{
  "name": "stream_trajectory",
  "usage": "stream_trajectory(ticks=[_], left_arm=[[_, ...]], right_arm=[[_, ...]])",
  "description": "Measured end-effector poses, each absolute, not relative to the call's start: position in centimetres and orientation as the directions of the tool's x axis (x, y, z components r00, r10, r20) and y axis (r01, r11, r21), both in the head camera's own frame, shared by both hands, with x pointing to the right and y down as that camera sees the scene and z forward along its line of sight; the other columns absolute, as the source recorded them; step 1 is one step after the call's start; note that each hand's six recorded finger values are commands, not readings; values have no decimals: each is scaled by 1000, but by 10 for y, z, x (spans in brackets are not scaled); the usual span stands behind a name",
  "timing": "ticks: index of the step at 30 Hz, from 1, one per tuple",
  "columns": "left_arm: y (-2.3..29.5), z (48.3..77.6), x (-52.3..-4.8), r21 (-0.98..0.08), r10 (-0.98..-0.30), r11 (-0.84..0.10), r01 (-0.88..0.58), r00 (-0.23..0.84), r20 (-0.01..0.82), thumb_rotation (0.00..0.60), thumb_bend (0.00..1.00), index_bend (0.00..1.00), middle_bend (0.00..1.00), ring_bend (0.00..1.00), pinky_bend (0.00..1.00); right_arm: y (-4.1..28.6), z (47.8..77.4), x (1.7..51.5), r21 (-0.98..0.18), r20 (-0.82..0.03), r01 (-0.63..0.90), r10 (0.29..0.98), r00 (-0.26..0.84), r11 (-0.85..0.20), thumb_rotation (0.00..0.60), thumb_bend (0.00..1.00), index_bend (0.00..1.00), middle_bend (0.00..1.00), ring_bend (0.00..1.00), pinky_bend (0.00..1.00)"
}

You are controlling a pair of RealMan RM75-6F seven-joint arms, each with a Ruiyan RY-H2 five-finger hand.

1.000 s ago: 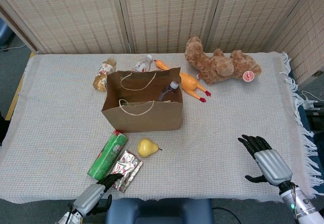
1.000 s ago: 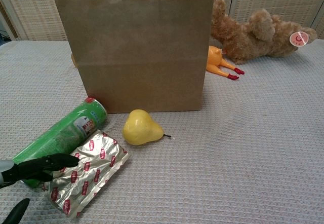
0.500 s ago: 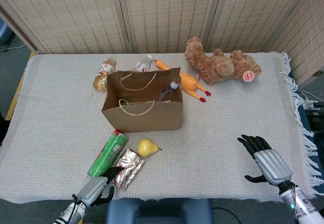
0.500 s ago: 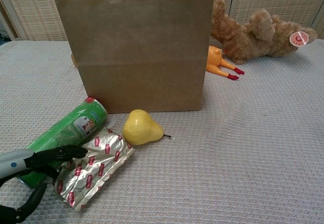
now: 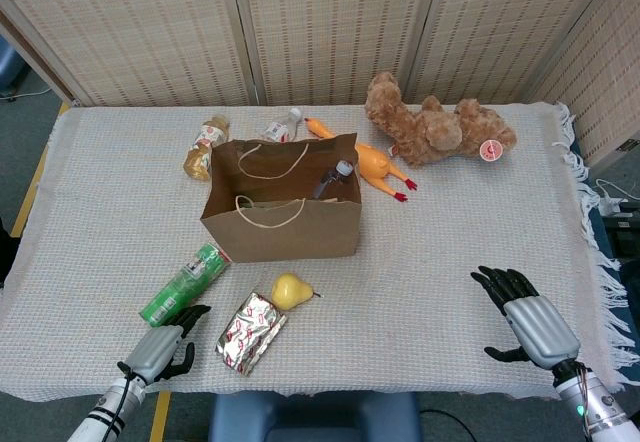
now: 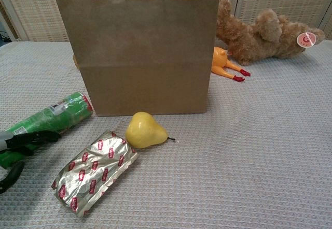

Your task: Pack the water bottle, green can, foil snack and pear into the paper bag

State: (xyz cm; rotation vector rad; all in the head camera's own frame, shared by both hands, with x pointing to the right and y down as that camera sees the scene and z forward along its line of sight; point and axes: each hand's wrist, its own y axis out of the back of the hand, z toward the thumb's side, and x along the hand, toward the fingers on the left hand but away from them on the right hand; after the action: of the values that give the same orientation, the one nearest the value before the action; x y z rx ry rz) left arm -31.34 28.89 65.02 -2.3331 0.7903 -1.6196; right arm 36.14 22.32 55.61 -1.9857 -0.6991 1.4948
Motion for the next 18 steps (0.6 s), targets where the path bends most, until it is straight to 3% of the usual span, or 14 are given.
stream_trajectory(ticks=[11, 15, 18], left_arm=[[270, 646, -348, -510, -575, -799, -318, 159, 803, 600, 731, 0, 0, 0, 127], [267, 642, -352, -552, -611, -773, -313, 130, 781, 600, 452, 0, 0, 0, 108], [264, 637, -353, -599, -655, -735, -319, 100, 749, 600, 391, 0, 0, 0, 62]], right_arm=[[224, 555, 360, -699, -677, 76, 693, 248, -711, 600, 22, 0, 0, 0, 0], [224, 555, 360, -699, -677, 76, 692, 249, -711, 600, 22, 0, 0, 0, 0], [225, 555, 360, -699, -677, 75, 692, 251, -711, 600, 23, 0, 0, 0, 0]])
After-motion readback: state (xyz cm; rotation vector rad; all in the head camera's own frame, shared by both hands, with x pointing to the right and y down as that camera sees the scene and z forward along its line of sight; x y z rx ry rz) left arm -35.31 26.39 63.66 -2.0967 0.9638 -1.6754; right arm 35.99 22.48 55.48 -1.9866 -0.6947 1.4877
